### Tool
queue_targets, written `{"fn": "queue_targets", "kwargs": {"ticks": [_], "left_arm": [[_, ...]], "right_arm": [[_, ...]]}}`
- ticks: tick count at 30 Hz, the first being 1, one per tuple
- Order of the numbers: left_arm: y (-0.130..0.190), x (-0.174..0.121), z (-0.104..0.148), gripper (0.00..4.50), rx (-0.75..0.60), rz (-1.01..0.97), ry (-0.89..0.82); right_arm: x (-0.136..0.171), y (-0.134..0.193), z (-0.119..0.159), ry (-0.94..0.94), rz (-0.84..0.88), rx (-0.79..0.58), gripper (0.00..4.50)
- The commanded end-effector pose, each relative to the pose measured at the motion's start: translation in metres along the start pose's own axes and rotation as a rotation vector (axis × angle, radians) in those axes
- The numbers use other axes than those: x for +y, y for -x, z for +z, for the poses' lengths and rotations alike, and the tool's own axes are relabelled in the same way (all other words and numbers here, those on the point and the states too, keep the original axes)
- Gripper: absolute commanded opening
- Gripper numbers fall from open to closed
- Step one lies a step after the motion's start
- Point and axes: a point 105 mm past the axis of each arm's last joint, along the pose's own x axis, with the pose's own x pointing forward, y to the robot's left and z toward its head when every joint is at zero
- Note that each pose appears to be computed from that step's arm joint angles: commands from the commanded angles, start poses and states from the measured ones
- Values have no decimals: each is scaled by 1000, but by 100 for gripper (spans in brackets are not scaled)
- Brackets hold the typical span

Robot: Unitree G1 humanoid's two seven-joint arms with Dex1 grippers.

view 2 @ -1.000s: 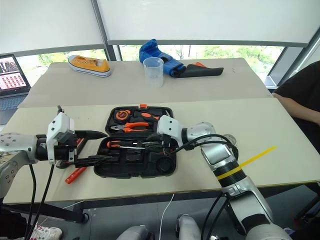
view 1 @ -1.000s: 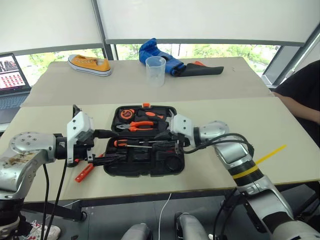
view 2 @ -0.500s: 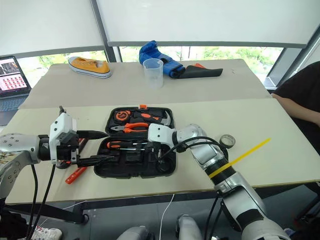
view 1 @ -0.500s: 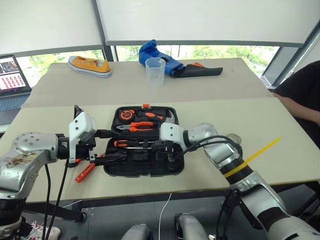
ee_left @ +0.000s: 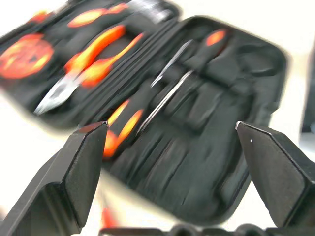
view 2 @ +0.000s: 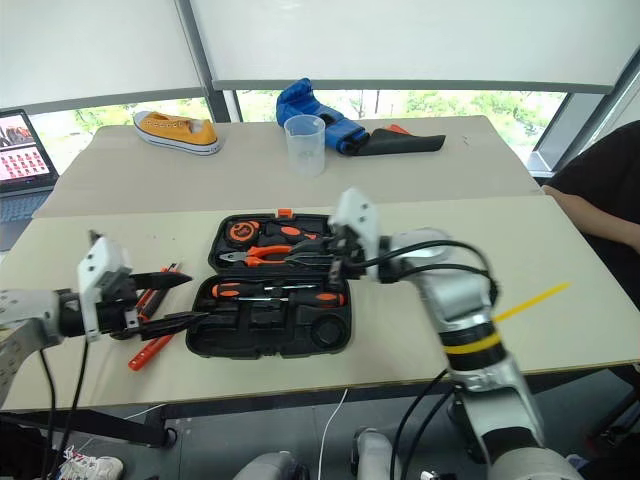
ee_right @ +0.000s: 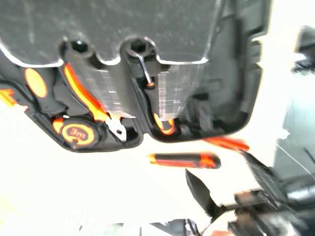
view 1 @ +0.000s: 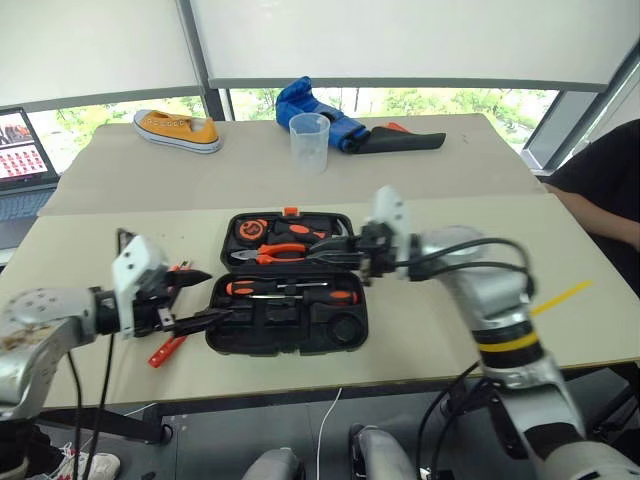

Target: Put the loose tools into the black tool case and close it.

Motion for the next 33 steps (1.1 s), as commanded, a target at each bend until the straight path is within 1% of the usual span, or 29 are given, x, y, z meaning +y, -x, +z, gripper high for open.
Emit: {"fn": "queue_targets", "kwargs": {"ticks": [1, 2, 3, 5, 6, 8, 10, 14, 17, 19, 22, 25, 30, 33], "left_arm": [[45, 16, -19, 450, 50, 174, 7], [54, 18, -27, 450, 70, 214, 14], [64, 21, -35, 450, 83, 257, 28], [80, 25, -46, 450, 92, 323, 49], [86, 26, -50, 450, 100, 345, 60], [91, 22, -53, 450, 113, 354, 62], [90, 19, -51, 450, 111, 344, 54], [72, 14, -38, 450, 112, 284, 2], [54, 6, -33, 450, 169, 205, -4], [37, -1, -37, 450, 241, 154, -1], [23, -5, -46, 450, 325, 127, -15], [14, 0, -50, 450, 351, 158, 1], [-4, 7, -62, 450, 412, 163, -29], [-8, 9, -73, 372, 454, 167, -21]], "right_arm": [[27, 23, 27, -3, 129, -53, 279], [31, 28, 28, -3, 150, -45, 316], [33, 31, 29, 0, 163, -35, 343], [36, 34, 29, 3, 177, -20, 420], [37, 35, 29, 2, 181, -16, 448], [38, 35, 25, 5, 180, -4, 448], [38, 34, 22, 8, 178, 3, 448], [42, 29, 18, 9, 181, 2, 448], [44, 29, 19, 8, 174, -4, 448], [44, 30, 20, 4, 163, -14, 448], [45, 31, 18, 14, 142, -8, 448], [44, 31, 18, 30, 117, -6, 448], [45, 32, 19, 39, 98, -8, 448], [47, 33, 19, 47, 96, -3, 450]]}}
